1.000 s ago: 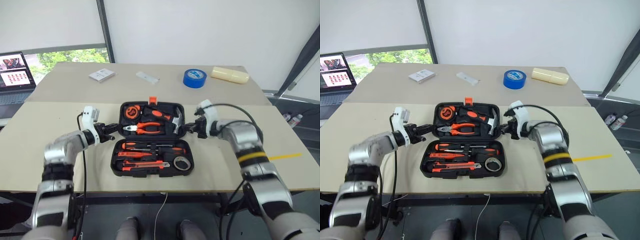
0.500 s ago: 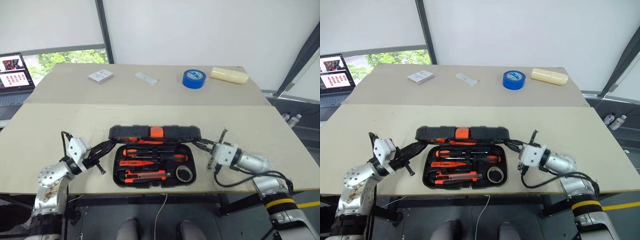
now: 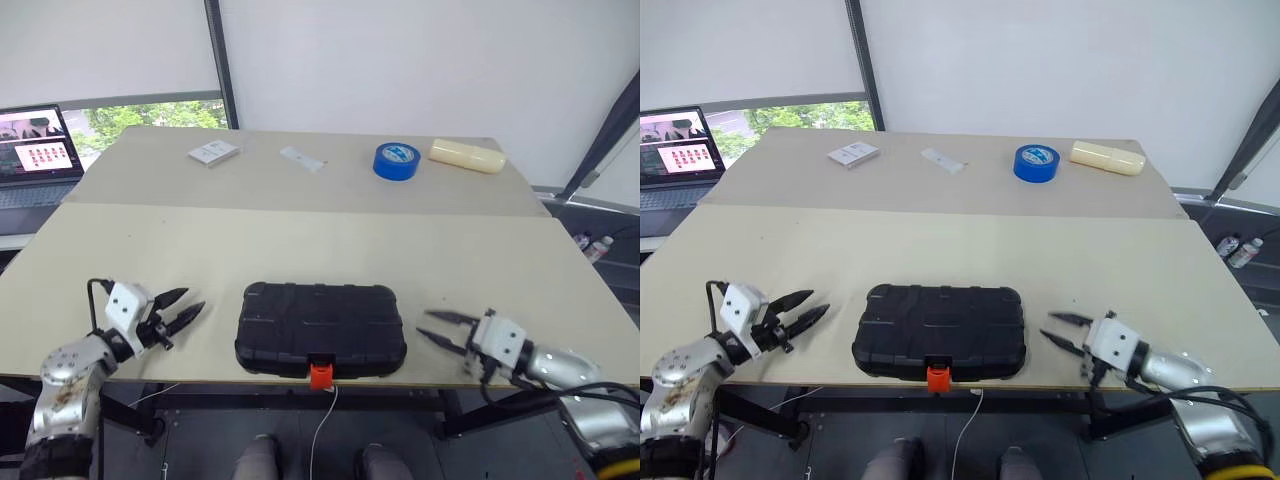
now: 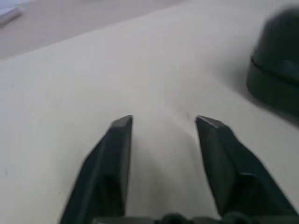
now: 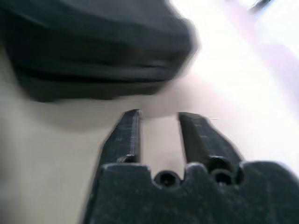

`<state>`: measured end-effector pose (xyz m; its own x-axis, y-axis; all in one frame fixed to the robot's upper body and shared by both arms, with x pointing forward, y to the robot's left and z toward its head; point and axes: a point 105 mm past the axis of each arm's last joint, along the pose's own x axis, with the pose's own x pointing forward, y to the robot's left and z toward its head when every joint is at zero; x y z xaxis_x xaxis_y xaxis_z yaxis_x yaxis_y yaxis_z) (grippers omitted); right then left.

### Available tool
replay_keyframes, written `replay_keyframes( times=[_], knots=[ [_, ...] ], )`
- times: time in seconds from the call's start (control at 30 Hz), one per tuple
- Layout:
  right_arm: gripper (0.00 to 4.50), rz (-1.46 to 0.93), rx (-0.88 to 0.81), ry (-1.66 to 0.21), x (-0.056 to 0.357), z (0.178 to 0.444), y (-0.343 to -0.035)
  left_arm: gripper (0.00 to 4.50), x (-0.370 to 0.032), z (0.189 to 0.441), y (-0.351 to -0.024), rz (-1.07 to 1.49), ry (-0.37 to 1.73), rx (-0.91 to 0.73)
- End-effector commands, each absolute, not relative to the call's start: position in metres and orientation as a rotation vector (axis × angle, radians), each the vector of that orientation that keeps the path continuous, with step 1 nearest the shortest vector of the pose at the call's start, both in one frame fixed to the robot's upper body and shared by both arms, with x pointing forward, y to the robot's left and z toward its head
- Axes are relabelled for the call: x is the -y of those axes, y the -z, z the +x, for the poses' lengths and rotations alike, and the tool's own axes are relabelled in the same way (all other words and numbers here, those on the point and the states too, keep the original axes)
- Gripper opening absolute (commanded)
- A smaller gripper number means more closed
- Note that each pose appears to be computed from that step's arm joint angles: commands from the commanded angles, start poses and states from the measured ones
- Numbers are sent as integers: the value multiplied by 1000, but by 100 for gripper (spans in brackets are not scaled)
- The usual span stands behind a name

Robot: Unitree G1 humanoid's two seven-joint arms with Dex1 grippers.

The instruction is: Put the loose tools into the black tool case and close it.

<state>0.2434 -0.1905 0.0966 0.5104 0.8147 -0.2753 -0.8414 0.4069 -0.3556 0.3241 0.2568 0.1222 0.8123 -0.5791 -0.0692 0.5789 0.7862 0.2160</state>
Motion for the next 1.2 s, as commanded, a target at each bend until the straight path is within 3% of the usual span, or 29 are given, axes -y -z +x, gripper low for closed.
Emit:
replay_keyframes(
  times=[0.03,0.1,0.13,0.27,0.47,0.7,0.8,0.9,1.07,1.2],
  knots=[
    [1,-321,-181,-1200,161,215,-101,72,-228,348,-136,228,729,-2],
    [0,-316,-217,-1253,149,208,-95,5,-215,358,-136,239,790,-39],
    [0,-327,-229,-1275,143,207,-92,2,-211,361,-132,260,816,-68],
    [0,-393,-181,-1286,124,222,-96,2,-199,373,-119,287,889,-163],
    [0,-465,-68,-1197,114,267,-112,2,-192,363,-104,277,1045,-283],
    [0,-573,-2,-1072,121,319,-117,2,-206,348,-114,174,1034,-231],
    [0,-565,39,-1000,129,342,-123,2,-227,341,-136,76,937,-118],
    [0,-533,57,-1029,135,338,-123,2,-240,341,-161,101,865,-37],
    [0,-435,62,-1112,145,307,-117,2,-180,310,-190,115,1175,-46],
    [0,-371,41,-1151,138,290,-114,2,-134,313,-184,141,1267,-69]
  ],
)
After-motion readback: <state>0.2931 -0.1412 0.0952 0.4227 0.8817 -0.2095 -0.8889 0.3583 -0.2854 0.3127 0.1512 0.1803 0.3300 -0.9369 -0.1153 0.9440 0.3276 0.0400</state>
